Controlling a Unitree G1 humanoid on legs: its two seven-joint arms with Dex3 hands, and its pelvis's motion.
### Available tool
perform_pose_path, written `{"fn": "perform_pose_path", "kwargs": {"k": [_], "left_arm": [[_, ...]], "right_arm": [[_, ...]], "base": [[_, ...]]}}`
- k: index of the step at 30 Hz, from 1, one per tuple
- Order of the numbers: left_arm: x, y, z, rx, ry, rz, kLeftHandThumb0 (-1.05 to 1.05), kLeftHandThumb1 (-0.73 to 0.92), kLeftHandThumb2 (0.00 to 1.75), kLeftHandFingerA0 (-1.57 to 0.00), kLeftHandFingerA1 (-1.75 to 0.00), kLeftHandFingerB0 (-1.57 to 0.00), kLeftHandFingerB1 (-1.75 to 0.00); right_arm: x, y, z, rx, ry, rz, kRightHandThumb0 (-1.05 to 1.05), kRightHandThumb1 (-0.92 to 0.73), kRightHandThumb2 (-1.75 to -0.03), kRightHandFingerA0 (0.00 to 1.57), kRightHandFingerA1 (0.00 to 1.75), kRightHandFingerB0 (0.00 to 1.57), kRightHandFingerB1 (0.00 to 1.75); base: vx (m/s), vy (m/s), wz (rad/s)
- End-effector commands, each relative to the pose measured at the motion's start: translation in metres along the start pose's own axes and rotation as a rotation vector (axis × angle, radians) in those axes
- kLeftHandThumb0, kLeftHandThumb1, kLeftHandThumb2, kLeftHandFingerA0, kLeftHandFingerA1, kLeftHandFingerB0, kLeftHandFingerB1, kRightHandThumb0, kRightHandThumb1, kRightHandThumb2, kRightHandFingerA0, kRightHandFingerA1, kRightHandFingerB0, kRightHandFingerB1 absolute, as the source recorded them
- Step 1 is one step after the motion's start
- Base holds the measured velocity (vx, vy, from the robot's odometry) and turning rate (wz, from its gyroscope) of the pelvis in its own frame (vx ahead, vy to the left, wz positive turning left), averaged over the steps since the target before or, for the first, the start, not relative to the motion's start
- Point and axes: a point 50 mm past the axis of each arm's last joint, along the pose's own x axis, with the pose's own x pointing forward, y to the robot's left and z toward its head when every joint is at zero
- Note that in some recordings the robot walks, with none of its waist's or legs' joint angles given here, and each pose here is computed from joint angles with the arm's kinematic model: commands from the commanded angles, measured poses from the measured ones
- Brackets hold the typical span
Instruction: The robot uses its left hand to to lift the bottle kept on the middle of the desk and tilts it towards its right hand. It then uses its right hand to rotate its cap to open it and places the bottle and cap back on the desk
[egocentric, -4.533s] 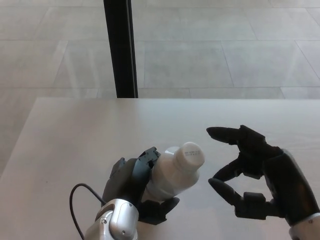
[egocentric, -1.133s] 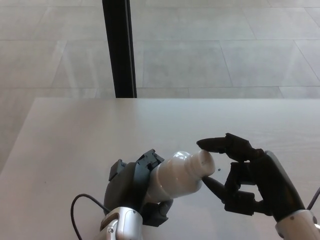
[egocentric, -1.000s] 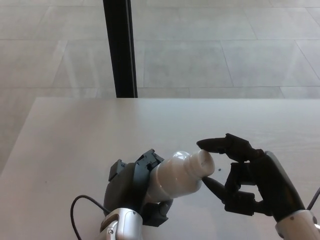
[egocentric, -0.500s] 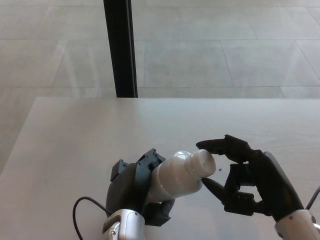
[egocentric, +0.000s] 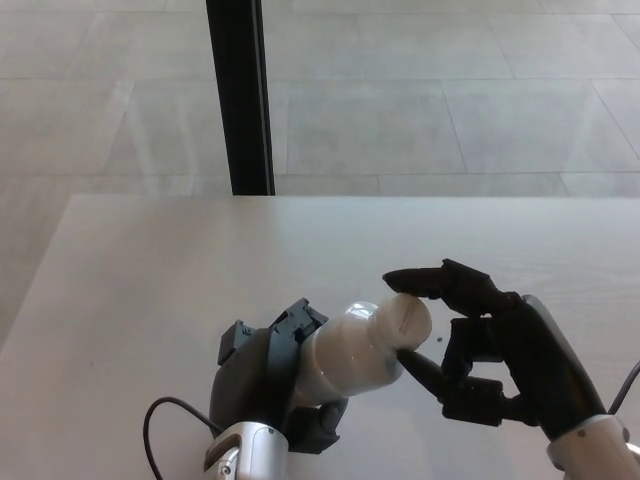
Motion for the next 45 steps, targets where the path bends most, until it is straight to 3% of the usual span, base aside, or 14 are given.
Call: {"fn": "perform_pose_path", "kwargs": {"k": [1,4,7,11,25,29,30,32,34,35,37,40,43,45], "left_arm": [[-0.003,-0.003,-0.013,0.05,0.051,-0.02,0.03,0.66,1.15,-0.75,-1.75,-0.68,-1.4],[-0.004,-0.002,-0.013,0.047,0.033,-0.019,0.04,0.66,1.16,-0.76,-1.75,-0.68,-1.48],[-0.004,-0.002,-0.014,0.038,0.049,-0.021,0.06,0.64,1.16,-0.73,-1.75,-0.63,-1.57],[-0.003,-0.002,-0.014,0.04,0.062,-0.008,0.05,0.65,1.13,-0.74,-1.75,-0.65,-1.41],[-0.009,0.007,-0.033,0.043,0.097,-0.054,0.03,0.64,1.22,-0.75,-1.75,-0.68,-1.54],[-0.011,0.023,-0.047,0.176,0.145,-0.083,0.0,0.8,0.81,-0.72,-1.75,-0.64,-1.33],[-0.012,0.032,-0.054,0.238,0.163,-0.105,0.0,0.74,0.8,-0.66,-1.49,-0.62,-0.87],[-0.01,0.049,-0.062,0.315,0.186,-0.112,0.03,0.75,0.79,-0.7,-1.24,-0.63,-0.7],[-0.01,0.067,-0.069,0.414,0.185,-0.112,0.04,0.74,0.84,-0.73,-1.15,-0.66,-0.68],[-0.009,0.08,-0.075,0.482,0.183,-0.12,0.03,0.74,0.88,-0.71,-1.12,-0.68,-0.75],[-0.005,0.092,-0.079,0.549,0.221,-0.137,0.01,0.62,1.17,-0.91,-1.03,-0.74,-0.87],[0.002,0.102,-0.079,0.673,0.254,-0.152,-0.06,0.81,0.75,-0.76,-1.35,-0.72,-0.94],[0.006,0.102,-0.074,0.856,0.267,-0.223,-0.12,0.82,0.66,-0.63,-0.75,-0.58,-0.6],[0.007,0.099,-0.071,0.911,0.28,-0.231,-0.13,0.82,0.63,-0.64,-0.74,-0.58,-0.58]], "right_arm": [[0.0,-0.003,0.007,-0.05,-0.041,-0.006,-0.32,-0.74,-0.71,1.04,1.48,0.64,0.62],[-0.001,-0.003,0.007,-0.039,-0.071,-0.014,-0.19,-0.48,-1.19,0.99,1.46,0.93,1.16],[-0.002,-0.003,0.006,-0.064,-0.056,-0.016,-0.15,-0.43,-1.44,0.97,1.75,0.84,1.56],[-0.003,-0.003,0.006,-0.14,-0.021,-0.008,-0.21,-0.39,-1.43,1.0,1.75,0.78,1.63],[-0.005,-0.045,0.002,-0.096,-0.088,-0.104,-0.18,-0.44,-1.39,0.99,1.74,0.87,1.51],[-0.009,-0.07,0.0,-0.144,-0.069,-0.152,-0.14,-0.44,-1.33,0.96,1.69,0.85,1.42],[-0.012,-0.083,-0.002,-0.155,-0.052,-0.18,-0.14,-0.42,-1.35,0.97,1.68,0.86,1.41],[-0.017,-0.099,-0.006,-0.18,-0.031,-0.214,-0.15,-0.46,-1.27,0.98,1.69,0.85,1.43],[-0.021,-0.111,-0.012,-0.189,-0.006,-0.234,-0.14,-0.48,-1.22,0.95,1.71,0.81,1.44],[-0.025,-0.117,-0.017,-0.206,0.032,-0.241,-0.2,-0.51,-1.16,1.23,1.38,0.93,1.17],[-0.028,-0.116,-0.024,-0.241,0.071,-0.229,-0.09,-0.5,-1.17,0.95,1.68,0.84,1.39],[-0.029,-0.105,-0.038,-0.269,0.119,-0.174,-0.12,-0.51,-1.12,0.91,1.63,0.83,1.35],[-0.031,-0.085,-0.052,-0.295,0.19,-0.063,-0.15,-0.54,-1.06,0.88,1.63,0.8,1.29],[-0.031,-0.075,-0.06,-0.323,0.223,0.015,-0.23,-0.53,-1.0,1.0,1.64,0.81,1.27]], "base": [[0.0,0.0,0.0],[0.0,0.0,0.0],[0.0,0.0,0.0],[0.0,0.0,0.0],[0.0,0.0,0.0],[0.0,0.0,0.0],[0.0,0.0,0.0],[0.0,0.0,0.0],[0.0,0.0,0.0],[0.0,0.0,0.0],[0.0,0.0,0.0],[0.0,0.0,0.0],[0.0,0.0,0.0],[0.0,0.0,0.0]]}}
